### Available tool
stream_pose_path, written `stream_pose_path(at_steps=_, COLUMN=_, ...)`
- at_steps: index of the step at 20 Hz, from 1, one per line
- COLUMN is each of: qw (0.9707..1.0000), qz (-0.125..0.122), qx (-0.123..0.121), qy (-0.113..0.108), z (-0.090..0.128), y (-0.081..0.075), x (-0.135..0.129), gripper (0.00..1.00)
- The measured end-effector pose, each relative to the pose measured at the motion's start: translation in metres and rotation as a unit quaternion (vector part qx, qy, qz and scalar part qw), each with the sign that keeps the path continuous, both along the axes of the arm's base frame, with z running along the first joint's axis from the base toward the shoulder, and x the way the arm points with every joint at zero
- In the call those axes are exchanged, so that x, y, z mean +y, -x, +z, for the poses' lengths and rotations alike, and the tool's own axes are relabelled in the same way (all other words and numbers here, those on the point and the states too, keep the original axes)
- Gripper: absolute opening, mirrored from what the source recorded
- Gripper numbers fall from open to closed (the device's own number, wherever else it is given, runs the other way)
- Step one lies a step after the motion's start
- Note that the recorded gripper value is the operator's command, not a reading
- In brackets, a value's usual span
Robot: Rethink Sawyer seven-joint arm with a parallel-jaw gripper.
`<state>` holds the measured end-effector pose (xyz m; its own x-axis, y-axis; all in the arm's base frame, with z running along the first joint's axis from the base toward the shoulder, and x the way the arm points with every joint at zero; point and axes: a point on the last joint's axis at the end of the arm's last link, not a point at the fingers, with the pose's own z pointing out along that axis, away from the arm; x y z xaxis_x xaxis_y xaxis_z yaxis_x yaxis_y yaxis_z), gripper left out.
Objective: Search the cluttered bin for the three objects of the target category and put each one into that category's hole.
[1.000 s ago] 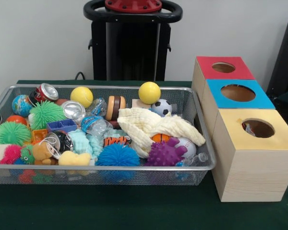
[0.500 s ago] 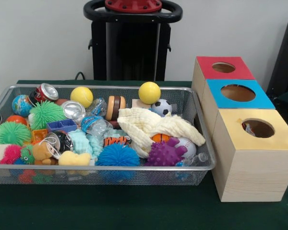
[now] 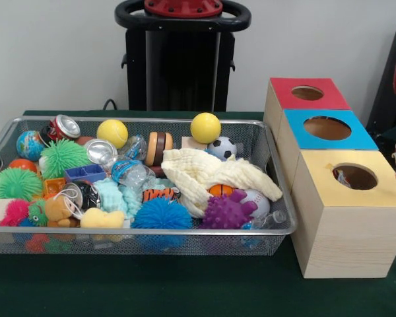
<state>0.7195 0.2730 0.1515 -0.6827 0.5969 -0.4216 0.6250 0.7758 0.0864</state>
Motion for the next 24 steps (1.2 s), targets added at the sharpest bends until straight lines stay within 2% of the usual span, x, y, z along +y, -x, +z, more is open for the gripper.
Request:
stream_pose_path(at_steps=14, qw=0.9997, qz=0.021, qx=0.009, qy=0.0, z=-0.003, y=0.001, x=-0.011, gripper=0.0)
stream_pose_path(at_steps=24, qw=0.9992, qz=0.039, qx=0.005, qy=-0.004, z=0.0, y=0.0, x=-0.018, gripper=0.0)
